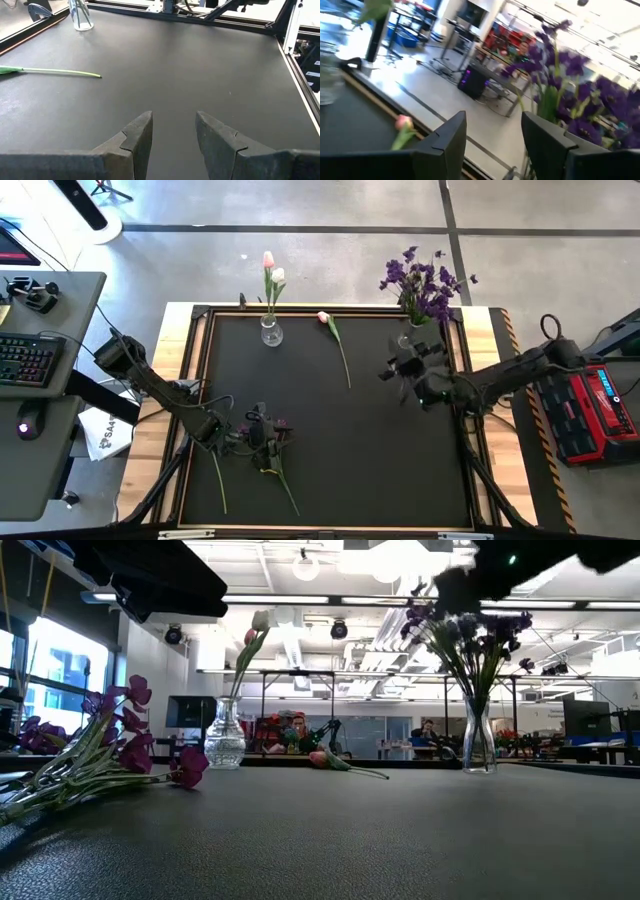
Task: Sort flowers into vase by color
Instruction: Put the pink tulip into the left transparent vase
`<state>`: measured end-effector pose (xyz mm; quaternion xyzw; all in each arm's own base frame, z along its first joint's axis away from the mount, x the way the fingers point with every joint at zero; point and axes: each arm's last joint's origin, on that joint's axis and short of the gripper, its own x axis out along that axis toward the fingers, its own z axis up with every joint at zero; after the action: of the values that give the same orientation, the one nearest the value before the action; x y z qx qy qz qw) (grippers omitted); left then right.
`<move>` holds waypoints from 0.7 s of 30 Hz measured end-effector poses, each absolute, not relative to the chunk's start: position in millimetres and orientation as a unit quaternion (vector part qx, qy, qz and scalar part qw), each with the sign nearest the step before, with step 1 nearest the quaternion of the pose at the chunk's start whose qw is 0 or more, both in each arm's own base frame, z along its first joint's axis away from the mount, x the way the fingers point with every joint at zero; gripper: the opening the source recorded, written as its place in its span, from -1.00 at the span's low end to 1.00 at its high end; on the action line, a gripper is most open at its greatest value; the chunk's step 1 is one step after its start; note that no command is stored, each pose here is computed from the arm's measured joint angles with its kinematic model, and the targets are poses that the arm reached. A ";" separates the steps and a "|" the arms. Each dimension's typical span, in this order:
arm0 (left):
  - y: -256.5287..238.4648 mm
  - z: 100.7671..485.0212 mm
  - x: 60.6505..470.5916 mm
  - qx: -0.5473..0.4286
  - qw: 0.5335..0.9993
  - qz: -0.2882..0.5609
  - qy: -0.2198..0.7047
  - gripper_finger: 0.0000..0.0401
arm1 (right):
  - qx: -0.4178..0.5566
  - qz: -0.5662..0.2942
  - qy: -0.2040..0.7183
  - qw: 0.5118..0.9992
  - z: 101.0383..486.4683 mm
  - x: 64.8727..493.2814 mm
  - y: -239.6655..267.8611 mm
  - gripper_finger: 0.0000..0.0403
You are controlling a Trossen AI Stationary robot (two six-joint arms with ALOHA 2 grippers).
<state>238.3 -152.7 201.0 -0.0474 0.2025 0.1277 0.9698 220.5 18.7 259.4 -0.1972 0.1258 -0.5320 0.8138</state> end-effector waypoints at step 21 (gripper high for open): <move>-147.8 202.1 242.0 -0.038 0.970 0.140 0.196 -0.31 | 0.071 -0.187 0.175 0.964 227.2 217.0 75.5 -0.14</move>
<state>242.0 -147.8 202.1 -0.0385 0.1964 0.1396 0.9698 217.0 75.5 227.2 0.0707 0.1746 -0.1870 0.9641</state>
